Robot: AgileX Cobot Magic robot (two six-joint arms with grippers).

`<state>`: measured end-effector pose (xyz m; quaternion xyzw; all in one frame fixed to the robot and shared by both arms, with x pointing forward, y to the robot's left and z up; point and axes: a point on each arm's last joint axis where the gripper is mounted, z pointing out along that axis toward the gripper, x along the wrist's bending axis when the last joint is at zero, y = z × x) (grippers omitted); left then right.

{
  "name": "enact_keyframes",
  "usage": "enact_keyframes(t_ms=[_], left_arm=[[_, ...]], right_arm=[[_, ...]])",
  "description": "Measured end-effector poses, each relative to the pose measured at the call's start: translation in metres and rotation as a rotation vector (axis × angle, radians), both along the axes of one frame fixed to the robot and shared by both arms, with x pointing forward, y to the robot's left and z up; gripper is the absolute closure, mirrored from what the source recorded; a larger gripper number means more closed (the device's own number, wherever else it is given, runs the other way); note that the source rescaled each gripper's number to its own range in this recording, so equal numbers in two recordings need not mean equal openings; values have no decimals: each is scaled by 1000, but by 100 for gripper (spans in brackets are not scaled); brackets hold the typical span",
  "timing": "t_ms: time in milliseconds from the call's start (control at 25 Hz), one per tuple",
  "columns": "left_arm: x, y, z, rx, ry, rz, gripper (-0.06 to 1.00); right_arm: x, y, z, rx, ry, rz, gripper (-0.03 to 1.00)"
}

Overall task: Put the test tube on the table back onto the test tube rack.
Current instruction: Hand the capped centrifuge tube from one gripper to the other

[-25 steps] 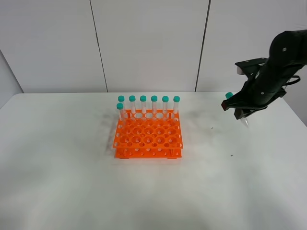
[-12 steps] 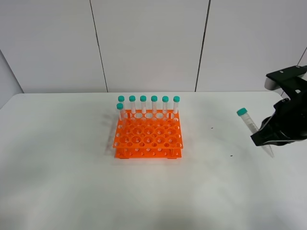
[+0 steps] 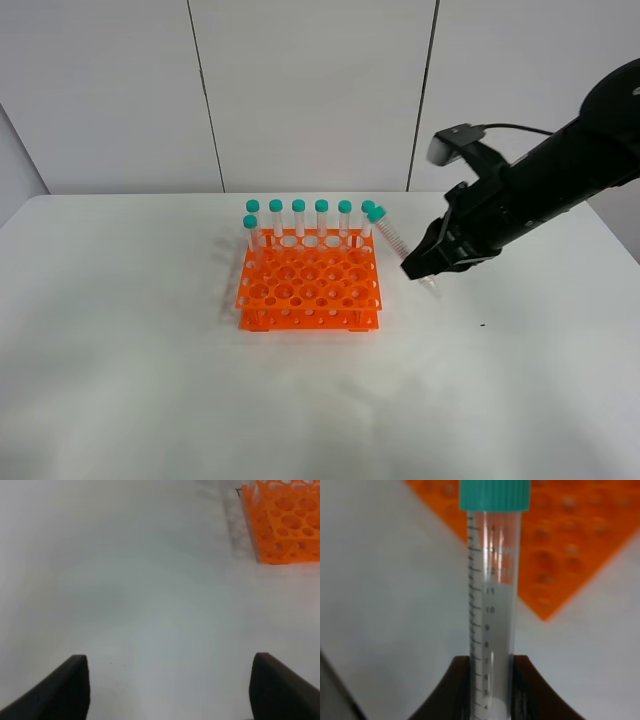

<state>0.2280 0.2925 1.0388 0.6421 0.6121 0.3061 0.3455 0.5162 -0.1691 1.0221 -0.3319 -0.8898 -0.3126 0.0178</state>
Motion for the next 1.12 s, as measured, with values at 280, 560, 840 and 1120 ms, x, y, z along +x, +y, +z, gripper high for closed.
enact_keyframes(t_ms=[280, 560, 840, 1120], left_arm=[[0, 0, 0, -1, 0, 0, -6], [-1, -1, 10, -48, -54, 17, -6], [35, -13, 70, -179, -75, -64, -6], [138, -26, 73, -319, 21, -204, -6]], right_arm=[[1, 3, 1, 186, 30, 123, 94], [-2, 4, 2, 199, 41, 158, 94], [-4, 10, 1, 195, 33, 178, 94], [0, 10, 1, 185, 5, 151, 94]])
